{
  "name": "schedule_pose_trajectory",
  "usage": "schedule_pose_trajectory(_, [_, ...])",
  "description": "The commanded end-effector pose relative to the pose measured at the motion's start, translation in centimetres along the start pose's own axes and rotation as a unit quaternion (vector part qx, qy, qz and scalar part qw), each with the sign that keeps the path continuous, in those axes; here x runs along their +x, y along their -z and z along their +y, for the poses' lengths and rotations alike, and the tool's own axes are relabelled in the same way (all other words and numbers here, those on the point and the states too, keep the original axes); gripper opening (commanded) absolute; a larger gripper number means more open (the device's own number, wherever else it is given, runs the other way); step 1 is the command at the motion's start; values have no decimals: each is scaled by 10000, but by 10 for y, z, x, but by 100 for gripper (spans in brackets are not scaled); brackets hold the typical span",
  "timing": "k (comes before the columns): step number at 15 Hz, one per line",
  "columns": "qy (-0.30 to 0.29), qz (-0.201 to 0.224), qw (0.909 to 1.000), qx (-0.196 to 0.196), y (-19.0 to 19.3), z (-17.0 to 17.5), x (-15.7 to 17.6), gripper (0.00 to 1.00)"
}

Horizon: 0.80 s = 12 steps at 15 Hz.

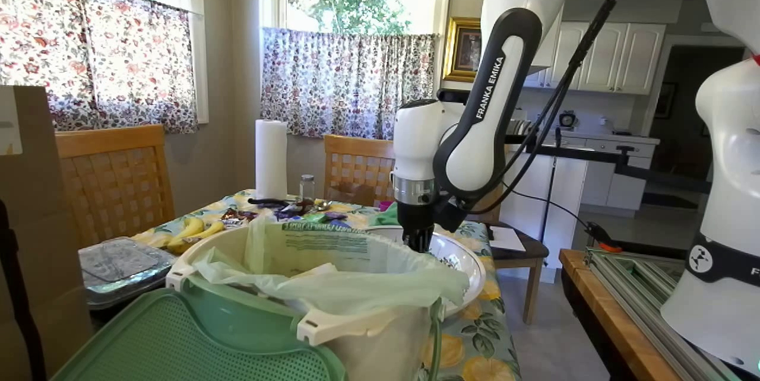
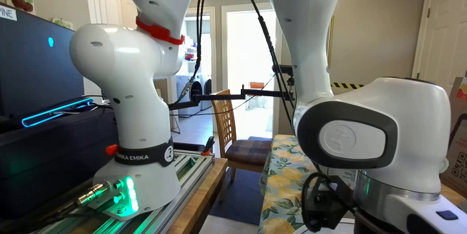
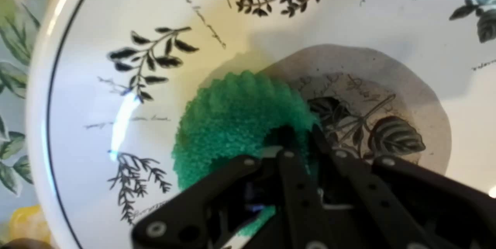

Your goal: Stir in the bowl, then remove the sponge from the bowl

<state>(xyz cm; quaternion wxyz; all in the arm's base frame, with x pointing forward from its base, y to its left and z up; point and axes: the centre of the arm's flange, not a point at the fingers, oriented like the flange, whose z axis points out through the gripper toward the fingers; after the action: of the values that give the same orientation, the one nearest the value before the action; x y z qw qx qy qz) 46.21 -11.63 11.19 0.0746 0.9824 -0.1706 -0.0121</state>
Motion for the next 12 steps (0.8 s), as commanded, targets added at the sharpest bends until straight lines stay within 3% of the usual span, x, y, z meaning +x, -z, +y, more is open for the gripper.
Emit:
schedule_pose_trajectory(1, [-346,195,9985,371,-19,-6,-1,3])
schedule_pose_trajectory(6, [-571,399,9935,899,-18,-30,3,3])
schedule_pose_trajectory(10, [-333,150,9917,1232,-13,-48,-5,3])
schedule_pose_trajectory(12, [-127,-32,9927,1199,-11,-48,-11,3])
